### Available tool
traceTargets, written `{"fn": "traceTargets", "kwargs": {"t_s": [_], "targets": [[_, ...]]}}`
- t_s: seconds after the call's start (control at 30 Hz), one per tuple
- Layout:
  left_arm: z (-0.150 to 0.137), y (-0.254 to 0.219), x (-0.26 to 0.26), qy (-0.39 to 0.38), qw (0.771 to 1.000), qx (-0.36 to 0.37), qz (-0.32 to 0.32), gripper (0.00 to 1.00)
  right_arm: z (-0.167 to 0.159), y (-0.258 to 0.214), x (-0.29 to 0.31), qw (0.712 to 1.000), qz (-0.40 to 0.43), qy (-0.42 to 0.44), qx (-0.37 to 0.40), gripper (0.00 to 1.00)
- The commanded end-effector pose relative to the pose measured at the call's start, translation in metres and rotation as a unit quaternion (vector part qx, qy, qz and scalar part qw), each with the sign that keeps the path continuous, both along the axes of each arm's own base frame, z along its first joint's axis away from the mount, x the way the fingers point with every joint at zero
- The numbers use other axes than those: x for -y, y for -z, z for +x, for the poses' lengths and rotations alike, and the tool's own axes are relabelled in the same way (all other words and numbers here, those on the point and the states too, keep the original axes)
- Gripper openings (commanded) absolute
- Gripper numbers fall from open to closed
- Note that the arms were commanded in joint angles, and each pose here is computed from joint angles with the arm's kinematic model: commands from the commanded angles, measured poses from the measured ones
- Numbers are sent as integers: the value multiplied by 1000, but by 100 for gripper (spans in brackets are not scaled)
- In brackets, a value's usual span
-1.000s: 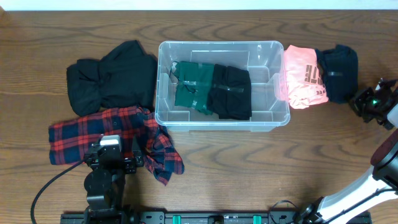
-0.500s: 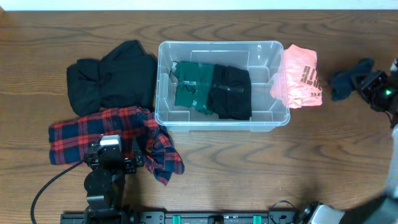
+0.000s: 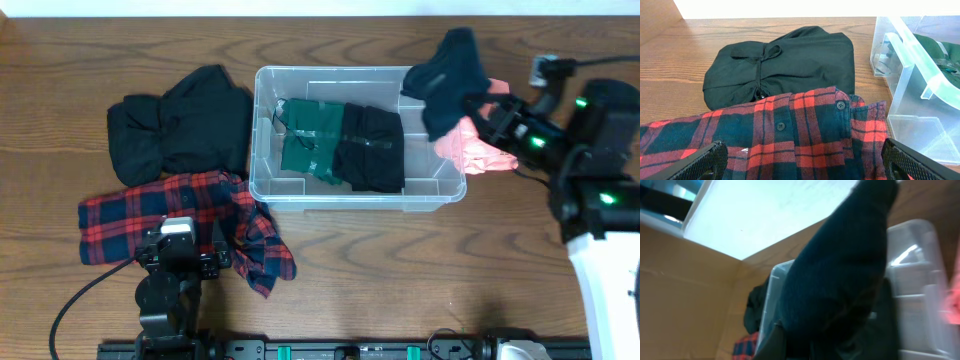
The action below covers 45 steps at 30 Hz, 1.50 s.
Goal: Pack container
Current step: 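Lower the navy garment into the bin's right side and open the gripper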
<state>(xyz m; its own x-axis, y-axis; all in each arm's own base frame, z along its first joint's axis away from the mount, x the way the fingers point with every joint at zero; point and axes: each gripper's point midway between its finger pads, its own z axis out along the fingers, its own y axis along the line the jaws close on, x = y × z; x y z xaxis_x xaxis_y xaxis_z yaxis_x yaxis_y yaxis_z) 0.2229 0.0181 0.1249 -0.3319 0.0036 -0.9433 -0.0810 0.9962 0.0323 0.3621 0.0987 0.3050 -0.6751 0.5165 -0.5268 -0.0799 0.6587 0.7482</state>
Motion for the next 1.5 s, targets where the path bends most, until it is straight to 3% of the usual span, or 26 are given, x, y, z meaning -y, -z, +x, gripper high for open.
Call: {"fn": "traceTargets", "kwargs": {"t_s": [0.0,0.3,0.57,0.63,0.77,0.93,1.0,1.1,1.3,1.47], "targets": [[0,9,-2,-3,1000,-8,9,98,19,15,-15,997,37,46,-49,1],[0,9,-2,-3,1000,-8,9,98,39,88,-41,985,30,66,-157,1],[0,9,-2,-3,1000,-8,9,98,3,146,-16,960,-92,81,-252,1],[0,9,-2,-3,1000,-8,9,98,-3,151,-13,958,-125,62,-251,6],[0,9,-2,-3,1000,-8,9,98,-1,149,-13,962,-179,8,-207,38],[0,9,-2,-3,1000,-8,9,98,10,111,-27,969,-221,-85,-71,51],[0,9,-2,-3,1000,-8,9,98,10,89,-25,972,-220,-80,-33,51],[0,9,-2,-3,1000,-8,9,98,5,63,-21,974,-216,-66,2,40],[0,9,-2,-3,1000,-8,9,98,-1,61,17,960,-281,13,-14,49],[0,9,-2,-3,1000,-8,9,98,2,70,20,958,-284,7,-26,41]]}}
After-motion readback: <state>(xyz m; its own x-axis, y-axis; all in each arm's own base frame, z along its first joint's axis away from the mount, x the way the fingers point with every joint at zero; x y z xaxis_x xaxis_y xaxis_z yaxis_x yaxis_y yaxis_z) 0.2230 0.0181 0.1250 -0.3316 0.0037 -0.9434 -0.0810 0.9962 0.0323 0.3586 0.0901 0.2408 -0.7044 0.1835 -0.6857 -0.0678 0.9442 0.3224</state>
